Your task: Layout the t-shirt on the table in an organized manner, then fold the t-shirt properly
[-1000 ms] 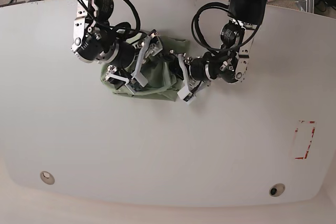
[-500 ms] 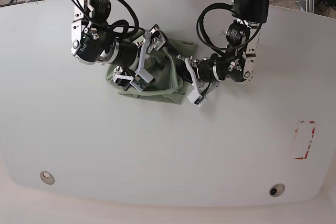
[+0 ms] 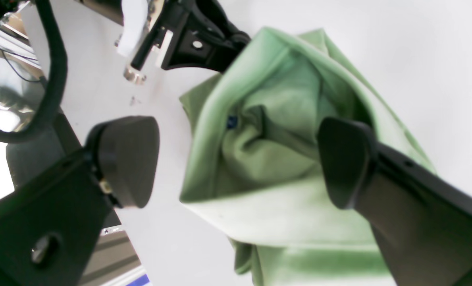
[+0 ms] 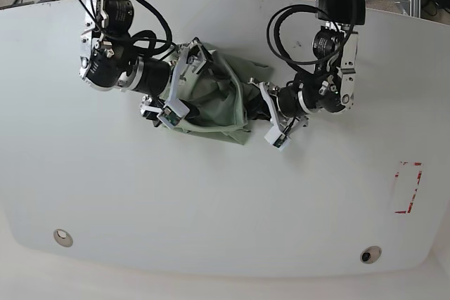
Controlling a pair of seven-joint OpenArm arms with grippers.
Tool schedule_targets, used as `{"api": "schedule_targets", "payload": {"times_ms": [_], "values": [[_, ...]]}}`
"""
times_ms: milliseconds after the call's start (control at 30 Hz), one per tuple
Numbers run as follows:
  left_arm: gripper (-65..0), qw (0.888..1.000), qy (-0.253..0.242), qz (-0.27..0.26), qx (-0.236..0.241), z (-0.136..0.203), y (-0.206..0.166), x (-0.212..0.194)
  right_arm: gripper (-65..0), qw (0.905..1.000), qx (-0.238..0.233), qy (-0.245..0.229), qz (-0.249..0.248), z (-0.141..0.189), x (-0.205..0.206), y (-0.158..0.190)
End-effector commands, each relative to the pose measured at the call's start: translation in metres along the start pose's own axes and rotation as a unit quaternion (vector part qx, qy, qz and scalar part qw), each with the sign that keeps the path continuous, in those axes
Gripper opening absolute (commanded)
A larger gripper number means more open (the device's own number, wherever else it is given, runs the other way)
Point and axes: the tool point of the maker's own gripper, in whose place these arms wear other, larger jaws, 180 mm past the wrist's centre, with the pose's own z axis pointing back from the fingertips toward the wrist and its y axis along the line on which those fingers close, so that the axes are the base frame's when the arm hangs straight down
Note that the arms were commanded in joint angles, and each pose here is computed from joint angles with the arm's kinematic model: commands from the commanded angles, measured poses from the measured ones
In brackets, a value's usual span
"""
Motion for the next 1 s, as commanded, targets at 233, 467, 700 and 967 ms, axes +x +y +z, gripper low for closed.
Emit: {"api": "schedule_targets", "payload": {"times_ms": [233,467,700,967], "values": [[-65.0,0.997,-0.066,-0.043,0.025,0.033,0.006,0.041,-5.7,0.9995,-0.01,-0.015,0.027,0.012,0.012,-0.01],[-65.0,0.985,-0.121,-0.037,0.116,0.092,0.056,0.063,-5.2,0.9972,-0.056,0.012,0.049,0.015,0.005,-0.029],[-65.0,0.975,-0.127,-0.023,0.181,0.135,0.099,0.058,-5.5,0.9962,-0.05,0.032,0.063,0.007,-0.002,-0.022],[-65.0,0.971,-0.1,-0.036,0.212,0.159,0.119,0.044,-5.9,0.9945,0.015,0.05,0.092,-0.015,-0.007,0.018]]}}
